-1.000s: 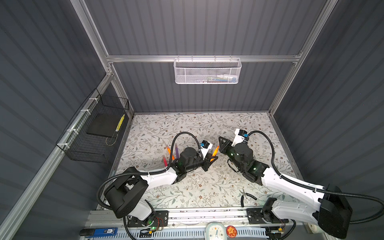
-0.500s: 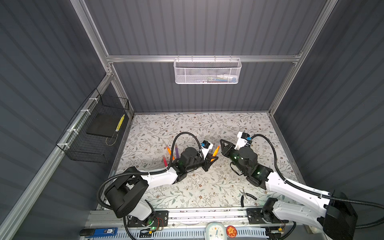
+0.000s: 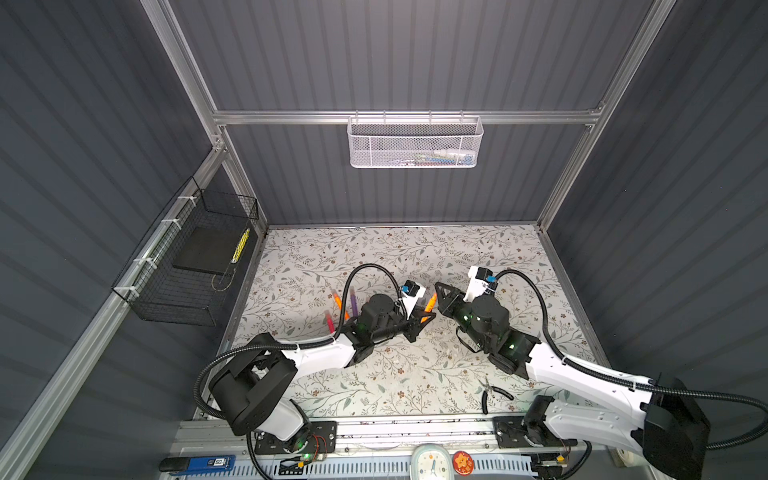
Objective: Insert the pens into the pen caps
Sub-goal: 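Lower the pink cap onto the orange marker tip with the right gripper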
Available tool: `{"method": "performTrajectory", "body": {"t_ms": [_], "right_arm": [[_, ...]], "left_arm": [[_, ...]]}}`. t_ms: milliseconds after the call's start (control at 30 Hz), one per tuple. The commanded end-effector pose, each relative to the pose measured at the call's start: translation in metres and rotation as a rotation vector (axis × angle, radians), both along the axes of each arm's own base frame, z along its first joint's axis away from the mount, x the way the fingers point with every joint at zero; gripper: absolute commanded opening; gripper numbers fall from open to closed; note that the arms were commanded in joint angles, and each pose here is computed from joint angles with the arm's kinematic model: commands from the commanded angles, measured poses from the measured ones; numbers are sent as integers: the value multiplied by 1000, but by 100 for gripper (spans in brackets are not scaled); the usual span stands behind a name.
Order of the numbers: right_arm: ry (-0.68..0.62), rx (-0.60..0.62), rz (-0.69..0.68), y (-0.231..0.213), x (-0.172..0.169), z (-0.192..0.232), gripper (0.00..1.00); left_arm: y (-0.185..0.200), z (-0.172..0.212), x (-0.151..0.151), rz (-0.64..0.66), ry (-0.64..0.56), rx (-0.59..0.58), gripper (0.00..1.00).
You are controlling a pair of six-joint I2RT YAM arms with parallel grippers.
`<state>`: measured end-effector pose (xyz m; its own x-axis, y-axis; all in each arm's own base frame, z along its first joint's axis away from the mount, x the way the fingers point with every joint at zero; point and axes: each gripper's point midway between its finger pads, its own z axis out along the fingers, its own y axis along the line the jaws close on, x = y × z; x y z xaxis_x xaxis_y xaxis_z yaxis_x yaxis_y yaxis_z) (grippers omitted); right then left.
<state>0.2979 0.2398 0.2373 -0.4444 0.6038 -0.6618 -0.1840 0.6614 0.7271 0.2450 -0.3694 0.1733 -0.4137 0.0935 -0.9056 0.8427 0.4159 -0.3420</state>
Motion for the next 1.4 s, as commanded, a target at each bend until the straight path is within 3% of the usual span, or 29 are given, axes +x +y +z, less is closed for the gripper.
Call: {"method": "performTrajectory", "body": {"t_ms": [0, 233, 567, 933, 1367], "right_arm": [[4, -61, 24, 9, -6, -15, 0], [-39, -78, 87, 19, -16, -24, 0], [-82, -80, 185, 30, -28, -35, 0], [-81, -84, 163, 16, -34, -44, 15], [-109, -68, 145, 1, -43, -27, 52]], "left_arm": [[-6, 15, -1, -28, 0, -60, 0], [-6, 28, -8, -127, 66, -176, 0], [-9, 37, -17, -198, 85, -232, 0], [-3, 41, -16, -168, 51, -227, 0], [2, 37, -13, -140, 7, -188, 0]]}}
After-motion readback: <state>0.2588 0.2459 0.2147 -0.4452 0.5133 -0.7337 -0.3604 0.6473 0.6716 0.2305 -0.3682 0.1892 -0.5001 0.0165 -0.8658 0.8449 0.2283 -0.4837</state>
